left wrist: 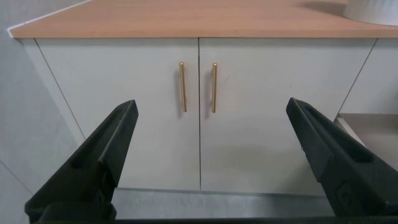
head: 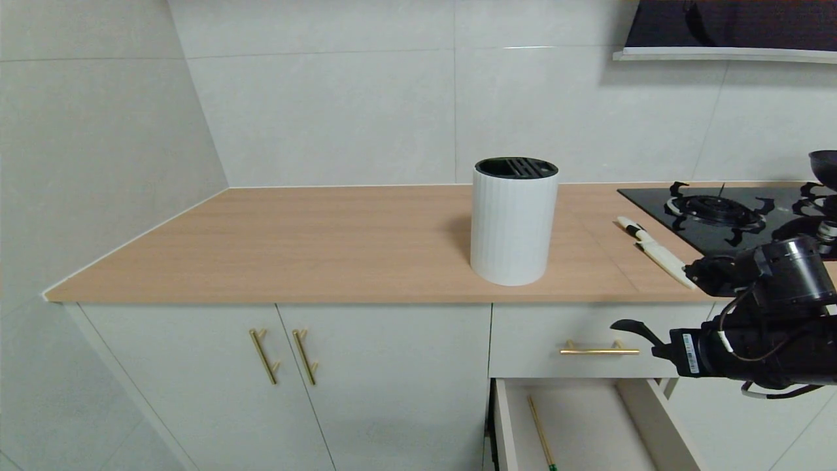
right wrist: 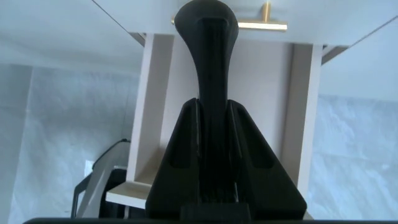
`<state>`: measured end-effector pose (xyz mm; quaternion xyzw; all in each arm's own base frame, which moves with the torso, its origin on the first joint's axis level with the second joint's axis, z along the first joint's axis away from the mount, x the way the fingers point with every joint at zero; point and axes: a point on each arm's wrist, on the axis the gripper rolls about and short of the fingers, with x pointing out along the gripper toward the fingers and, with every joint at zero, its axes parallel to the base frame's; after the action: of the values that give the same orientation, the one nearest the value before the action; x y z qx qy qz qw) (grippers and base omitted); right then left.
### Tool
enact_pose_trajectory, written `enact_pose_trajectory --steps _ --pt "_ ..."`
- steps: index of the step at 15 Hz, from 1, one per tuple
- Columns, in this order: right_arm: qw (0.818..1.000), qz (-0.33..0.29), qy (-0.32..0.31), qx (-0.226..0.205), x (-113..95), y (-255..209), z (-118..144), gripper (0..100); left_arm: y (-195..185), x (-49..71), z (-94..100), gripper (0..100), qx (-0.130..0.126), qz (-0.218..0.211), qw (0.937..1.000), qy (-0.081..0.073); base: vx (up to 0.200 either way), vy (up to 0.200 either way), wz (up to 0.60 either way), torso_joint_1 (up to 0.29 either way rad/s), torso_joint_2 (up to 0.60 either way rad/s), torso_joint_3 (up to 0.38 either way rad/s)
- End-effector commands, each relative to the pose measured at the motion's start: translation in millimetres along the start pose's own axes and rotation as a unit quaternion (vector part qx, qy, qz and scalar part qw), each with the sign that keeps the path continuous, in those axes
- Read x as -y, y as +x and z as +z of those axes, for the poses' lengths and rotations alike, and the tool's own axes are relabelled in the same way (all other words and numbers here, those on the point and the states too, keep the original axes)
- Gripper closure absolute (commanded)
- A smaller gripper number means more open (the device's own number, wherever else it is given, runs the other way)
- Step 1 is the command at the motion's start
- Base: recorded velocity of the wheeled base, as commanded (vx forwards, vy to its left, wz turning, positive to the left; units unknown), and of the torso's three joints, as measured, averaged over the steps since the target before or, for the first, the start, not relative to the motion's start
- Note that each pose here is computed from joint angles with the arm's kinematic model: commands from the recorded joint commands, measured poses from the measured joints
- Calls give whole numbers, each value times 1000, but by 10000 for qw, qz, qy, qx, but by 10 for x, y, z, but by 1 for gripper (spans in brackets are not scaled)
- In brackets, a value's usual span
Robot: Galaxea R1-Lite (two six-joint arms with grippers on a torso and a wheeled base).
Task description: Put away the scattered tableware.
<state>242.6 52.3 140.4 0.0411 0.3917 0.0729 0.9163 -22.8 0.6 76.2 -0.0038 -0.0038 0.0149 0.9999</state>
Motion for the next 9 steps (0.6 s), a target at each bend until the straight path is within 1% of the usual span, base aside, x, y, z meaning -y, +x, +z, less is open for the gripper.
enact_pose_trajectory --steps 1,5,7,9 --pt "9998 -34 7 -208 9 116 -35 100 0 0 0 0 1 4 10000 -1 0 0 0 0 0 0" --pt "9993 -69 10 -365 17 199 -66 100 0 0 0 0 1 4 10000 -1 0 0 0 -8 16 13" --pt "9991 -87 11 -424 20 232 -78 100 0 0 0 0 1 4 10000 -1 0 0 0 -127 303 178" --pt "9989 -92 12 -454 21 253 -83 100 0 0 0 0 1 4 10000 -1 0 0 0 -173 437 254"
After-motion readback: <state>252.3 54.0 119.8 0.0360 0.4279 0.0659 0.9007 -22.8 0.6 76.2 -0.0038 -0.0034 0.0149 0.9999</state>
